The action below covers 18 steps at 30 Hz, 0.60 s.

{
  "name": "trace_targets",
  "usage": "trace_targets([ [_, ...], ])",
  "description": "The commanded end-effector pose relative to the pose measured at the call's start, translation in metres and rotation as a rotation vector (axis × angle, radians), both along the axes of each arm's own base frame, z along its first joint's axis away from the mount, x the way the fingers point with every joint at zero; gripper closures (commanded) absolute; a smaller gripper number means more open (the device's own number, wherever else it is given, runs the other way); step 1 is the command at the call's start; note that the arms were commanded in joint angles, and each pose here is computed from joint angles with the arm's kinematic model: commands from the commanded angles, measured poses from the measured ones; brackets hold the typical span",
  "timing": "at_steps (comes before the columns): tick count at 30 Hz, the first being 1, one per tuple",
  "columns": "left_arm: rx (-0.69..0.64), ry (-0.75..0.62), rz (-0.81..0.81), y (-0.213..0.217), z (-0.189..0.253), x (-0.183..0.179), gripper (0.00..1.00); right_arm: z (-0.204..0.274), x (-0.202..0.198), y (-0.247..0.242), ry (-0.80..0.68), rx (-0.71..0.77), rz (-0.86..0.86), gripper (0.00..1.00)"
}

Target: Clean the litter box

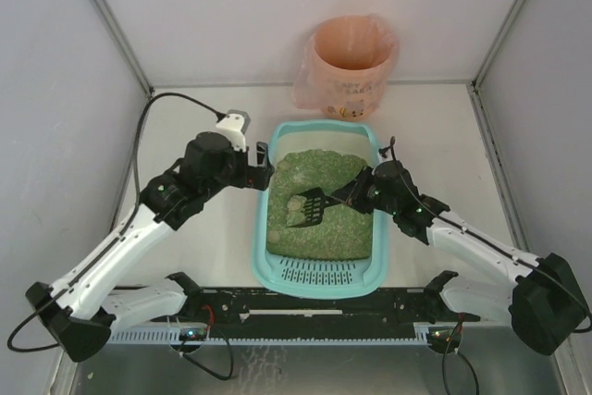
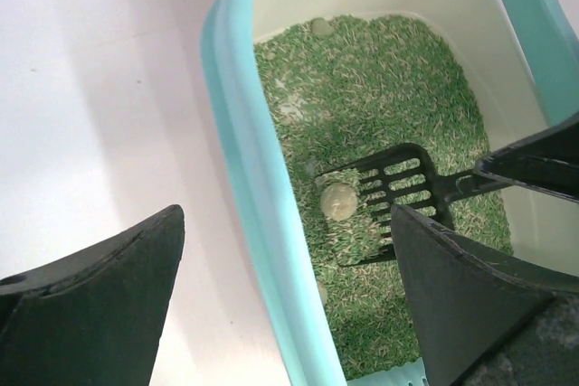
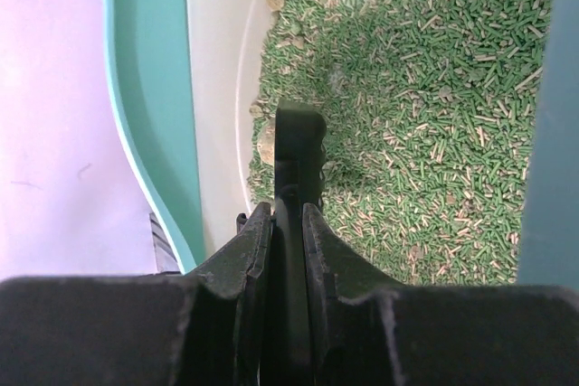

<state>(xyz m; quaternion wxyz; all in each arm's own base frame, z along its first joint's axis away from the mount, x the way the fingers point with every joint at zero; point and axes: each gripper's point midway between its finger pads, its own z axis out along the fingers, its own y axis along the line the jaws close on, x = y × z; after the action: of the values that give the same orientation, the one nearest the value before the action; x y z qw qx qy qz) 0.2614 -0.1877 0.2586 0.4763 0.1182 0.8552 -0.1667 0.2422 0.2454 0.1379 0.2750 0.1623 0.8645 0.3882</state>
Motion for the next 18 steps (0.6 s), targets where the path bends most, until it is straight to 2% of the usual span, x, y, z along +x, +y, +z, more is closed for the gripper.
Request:
trace_targets([
  [1,-0.028,-0.07,0.063,0.027,0.029,-0.001,0.01,0.044,0.008,-0.002,-0.105,0.121,-0.03,1.0],
  [11,-0.013,-0.096,0.148,0.065,0.023,-0.006,0.01,0.076,0.002,-0.036,-0.198,0.257,-0.082,1.0],
  [16,-0.161,-0.033,0.218,0.084,0.01,0.005,0.02,0.084,0.007,-0.053,-0.217,0.375,-0.079,1.0],
  [18,-0.175,-0.025,0.232,0.09,0.005,0.007,0.03,0.089,0.009,-0.056,-0.227,0.415,-0.091,1.0],
])
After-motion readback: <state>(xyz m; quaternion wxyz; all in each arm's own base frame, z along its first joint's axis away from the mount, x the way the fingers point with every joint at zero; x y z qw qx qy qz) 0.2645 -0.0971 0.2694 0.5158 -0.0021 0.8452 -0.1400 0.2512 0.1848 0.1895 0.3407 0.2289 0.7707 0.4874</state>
